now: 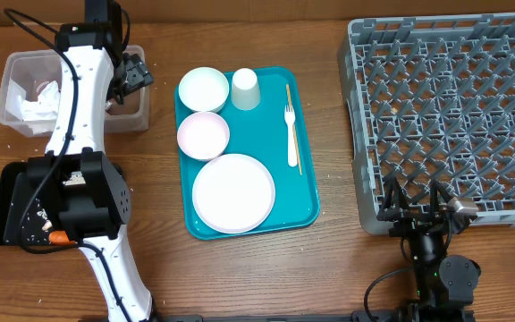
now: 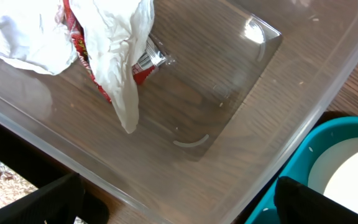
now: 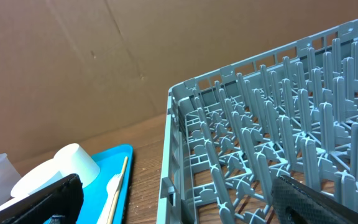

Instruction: Sort waste into correct bins and load items into the dishwasher rack

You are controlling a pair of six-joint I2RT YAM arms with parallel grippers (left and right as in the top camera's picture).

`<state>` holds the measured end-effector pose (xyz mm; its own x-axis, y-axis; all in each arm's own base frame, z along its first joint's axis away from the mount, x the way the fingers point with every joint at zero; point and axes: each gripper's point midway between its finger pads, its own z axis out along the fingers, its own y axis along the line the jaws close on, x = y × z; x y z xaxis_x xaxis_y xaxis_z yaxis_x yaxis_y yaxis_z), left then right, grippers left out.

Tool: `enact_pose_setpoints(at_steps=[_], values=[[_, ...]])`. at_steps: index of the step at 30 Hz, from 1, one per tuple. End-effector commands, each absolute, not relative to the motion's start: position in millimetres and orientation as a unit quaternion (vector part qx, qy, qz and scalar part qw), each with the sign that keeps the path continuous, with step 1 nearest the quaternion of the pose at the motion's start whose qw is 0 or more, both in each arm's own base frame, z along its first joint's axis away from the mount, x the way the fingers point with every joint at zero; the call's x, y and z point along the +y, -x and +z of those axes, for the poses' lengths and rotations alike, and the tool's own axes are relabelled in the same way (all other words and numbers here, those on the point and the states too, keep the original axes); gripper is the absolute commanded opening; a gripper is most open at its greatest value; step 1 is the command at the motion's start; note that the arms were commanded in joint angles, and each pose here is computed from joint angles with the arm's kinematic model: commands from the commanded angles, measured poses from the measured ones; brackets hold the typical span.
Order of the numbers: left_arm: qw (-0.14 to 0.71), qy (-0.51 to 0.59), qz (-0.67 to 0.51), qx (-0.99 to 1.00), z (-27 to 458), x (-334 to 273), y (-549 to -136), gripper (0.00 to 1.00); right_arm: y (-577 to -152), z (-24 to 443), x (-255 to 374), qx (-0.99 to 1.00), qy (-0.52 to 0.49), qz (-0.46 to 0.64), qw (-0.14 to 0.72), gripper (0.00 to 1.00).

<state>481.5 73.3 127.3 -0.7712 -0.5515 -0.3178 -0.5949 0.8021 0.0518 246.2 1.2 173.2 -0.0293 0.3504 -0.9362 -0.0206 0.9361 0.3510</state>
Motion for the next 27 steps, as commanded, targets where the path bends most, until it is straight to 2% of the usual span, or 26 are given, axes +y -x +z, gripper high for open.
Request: enact_pose_setpoints(at_steps=[1, 7, 11, 14, 16, 20, 27], values=[[0.159, 0.318, 0.064, 0.933, 137.0, 72.6, -486.0, 1.00, -246.4, 170.6, -2.6, 0.704, -0.122, 0.127, 0.688, 1.00], [0.159, 0.318, 0.064, 0.933, 137.0, 72.6, -486.0, 1.00, -246.3, 182.8, -1.5, 0.686, -0.119, 0.135, 0.705, 1.00], [0.159, 0.318, 0.064, 0.933, 137.0, 72.6, -486.0, 1.00, -238.5, 212.3, 37.3, 0.645, -0.103, 0.299, 0.696, 1.00], [0.159, 0.318, 0.064, 0.933, 137.0, 72.5, -486.0, 1.00, -215.4, 227.8, 84.7, 0.625, -0.100, 0.508, 0.584, 1.00], [0.159, 0.318, 0.064, 0.933, 137.0, 72.5, -486.0, 1.00, -209.0, 233.9, 91.9, 0.608, -0.140, 0.580, 0.523, 1.00], [0.159, 0.318, 0.064, 0.933, 137.0, 72.5, -486.0, 1.00, -210.4, 243.3, 85.8, 0.572, -0.208, 0.632, 0.480, 1.00], [0.159, 0.318, 0.064, 0.933, 137.0, 72.6, -486.0, 1.00, -195.9, 287.8, 83.4, 0.536, -0.148, 0.625, 0.548, 0.99]])
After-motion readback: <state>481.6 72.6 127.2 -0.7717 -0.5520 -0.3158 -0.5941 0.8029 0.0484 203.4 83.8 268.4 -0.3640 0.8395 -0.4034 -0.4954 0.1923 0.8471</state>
